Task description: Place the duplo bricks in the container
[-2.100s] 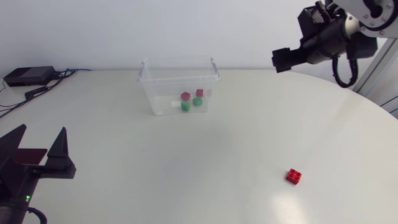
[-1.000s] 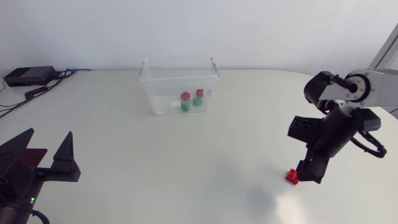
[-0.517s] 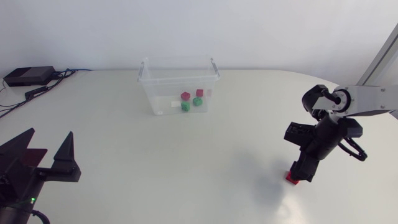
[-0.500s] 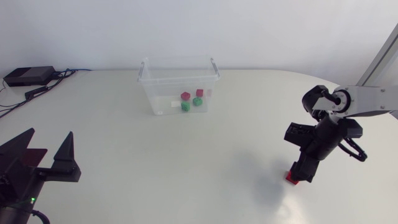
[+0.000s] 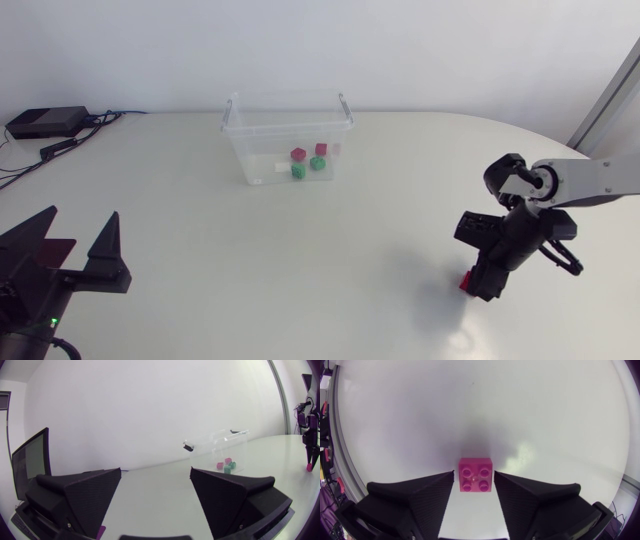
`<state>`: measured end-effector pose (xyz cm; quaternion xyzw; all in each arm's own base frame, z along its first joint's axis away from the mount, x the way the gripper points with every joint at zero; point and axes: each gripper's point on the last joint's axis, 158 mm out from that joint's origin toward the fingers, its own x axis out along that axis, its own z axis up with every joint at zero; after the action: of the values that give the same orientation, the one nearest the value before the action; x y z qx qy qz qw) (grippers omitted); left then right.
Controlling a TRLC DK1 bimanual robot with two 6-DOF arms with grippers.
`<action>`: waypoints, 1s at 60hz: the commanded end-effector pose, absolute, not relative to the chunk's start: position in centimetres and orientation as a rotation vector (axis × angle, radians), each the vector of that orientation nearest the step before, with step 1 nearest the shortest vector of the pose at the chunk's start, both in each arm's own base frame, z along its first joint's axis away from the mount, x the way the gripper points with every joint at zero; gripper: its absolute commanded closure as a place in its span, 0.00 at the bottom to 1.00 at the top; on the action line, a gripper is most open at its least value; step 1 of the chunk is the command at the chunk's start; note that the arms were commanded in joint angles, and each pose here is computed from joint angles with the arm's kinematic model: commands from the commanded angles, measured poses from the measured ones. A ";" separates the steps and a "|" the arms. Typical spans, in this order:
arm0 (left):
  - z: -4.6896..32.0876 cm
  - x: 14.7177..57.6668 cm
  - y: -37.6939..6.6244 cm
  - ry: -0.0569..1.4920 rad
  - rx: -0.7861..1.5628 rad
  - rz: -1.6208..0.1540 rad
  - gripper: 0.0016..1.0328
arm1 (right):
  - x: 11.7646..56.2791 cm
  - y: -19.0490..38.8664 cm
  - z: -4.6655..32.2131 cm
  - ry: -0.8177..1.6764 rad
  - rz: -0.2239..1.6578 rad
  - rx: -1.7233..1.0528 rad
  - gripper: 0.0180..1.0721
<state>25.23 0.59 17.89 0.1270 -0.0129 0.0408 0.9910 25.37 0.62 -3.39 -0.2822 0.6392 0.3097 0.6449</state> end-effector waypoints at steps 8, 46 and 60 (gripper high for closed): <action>17.3 25.2 0.5 -0.022 0.243 0.083 0.07 | 24.0 0.5 -4.5 1.470 0.738 -0.652 0.81; 17.0 25.2 0.6 -0.011 0.242 0.088 0.07 | 29.1 6.7 11.1 1.054 0.650 -0.608 0.81; 16.5 25.2 0.8 0.006 0.208 0.093 0.05 | 33.2 9.8 16.0 0.846 0.609 -0.503 0.81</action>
<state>25.22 0.58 17.25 0.1203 -0.0004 0.0424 0.9918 32.02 8.77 14.17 -0.2588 0.4275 0.2965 0.8138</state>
